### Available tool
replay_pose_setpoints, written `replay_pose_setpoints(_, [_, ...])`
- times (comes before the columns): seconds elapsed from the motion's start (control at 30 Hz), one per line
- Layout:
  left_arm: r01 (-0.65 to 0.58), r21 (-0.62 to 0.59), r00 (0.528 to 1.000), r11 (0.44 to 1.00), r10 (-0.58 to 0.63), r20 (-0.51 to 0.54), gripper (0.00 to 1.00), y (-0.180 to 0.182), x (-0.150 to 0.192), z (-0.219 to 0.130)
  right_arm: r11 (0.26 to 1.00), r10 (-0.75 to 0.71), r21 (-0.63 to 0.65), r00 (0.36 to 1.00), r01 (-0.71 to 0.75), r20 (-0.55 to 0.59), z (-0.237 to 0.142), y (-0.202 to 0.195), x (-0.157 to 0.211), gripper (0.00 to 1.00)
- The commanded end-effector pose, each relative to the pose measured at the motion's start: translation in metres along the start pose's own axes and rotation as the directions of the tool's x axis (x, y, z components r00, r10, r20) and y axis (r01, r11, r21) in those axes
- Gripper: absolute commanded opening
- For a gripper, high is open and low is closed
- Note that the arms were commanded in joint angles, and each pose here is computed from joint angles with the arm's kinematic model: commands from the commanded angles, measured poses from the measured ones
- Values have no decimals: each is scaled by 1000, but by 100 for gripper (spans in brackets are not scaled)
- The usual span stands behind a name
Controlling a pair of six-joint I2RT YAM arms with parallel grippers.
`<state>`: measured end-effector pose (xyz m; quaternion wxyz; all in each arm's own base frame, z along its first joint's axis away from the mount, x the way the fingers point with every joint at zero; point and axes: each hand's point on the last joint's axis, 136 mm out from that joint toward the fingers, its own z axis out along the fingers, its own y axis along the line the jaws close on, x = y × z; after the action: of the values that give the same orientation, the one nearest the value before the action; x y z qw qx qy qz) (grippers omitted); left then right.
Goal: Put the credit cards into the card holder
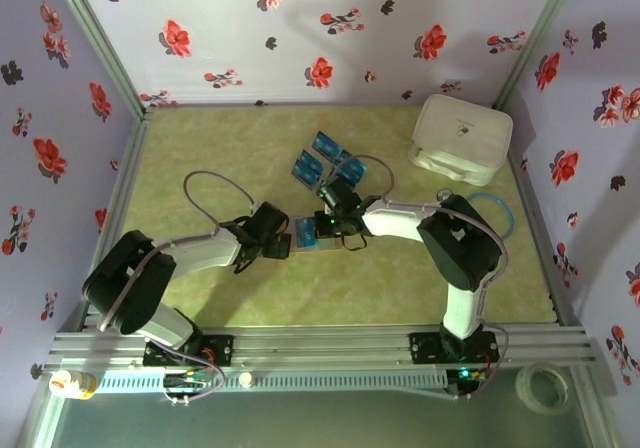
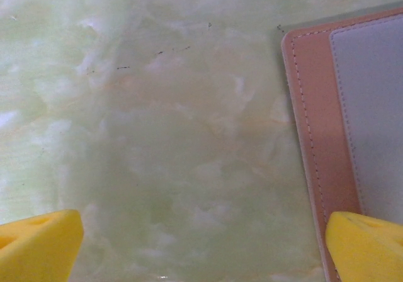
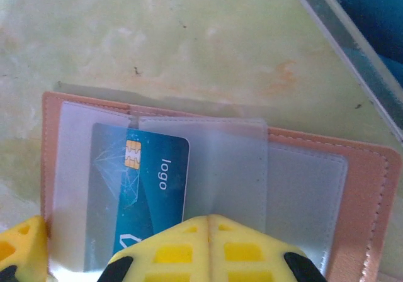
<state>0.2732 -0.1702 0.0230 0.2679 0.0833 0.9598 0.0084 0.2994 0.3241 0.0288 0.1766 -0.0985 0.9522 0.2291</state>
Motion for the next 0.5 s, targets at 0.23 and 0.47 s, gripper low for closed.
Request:
replay_pose_setpoints(0.23, [-24, -30, 998, 999, 23, -57, 100, 6, 21, 7, 999, -20, -36, 1000, 20, -2, 4, 24, -2, 4])
replay_pose_setpoints(0.47, [-23, -28, 998, 999, 21, -51, 100, 6, 19, 6, 999, -28, -43, 1000, 27, -9, 6, 29, -1, 4])
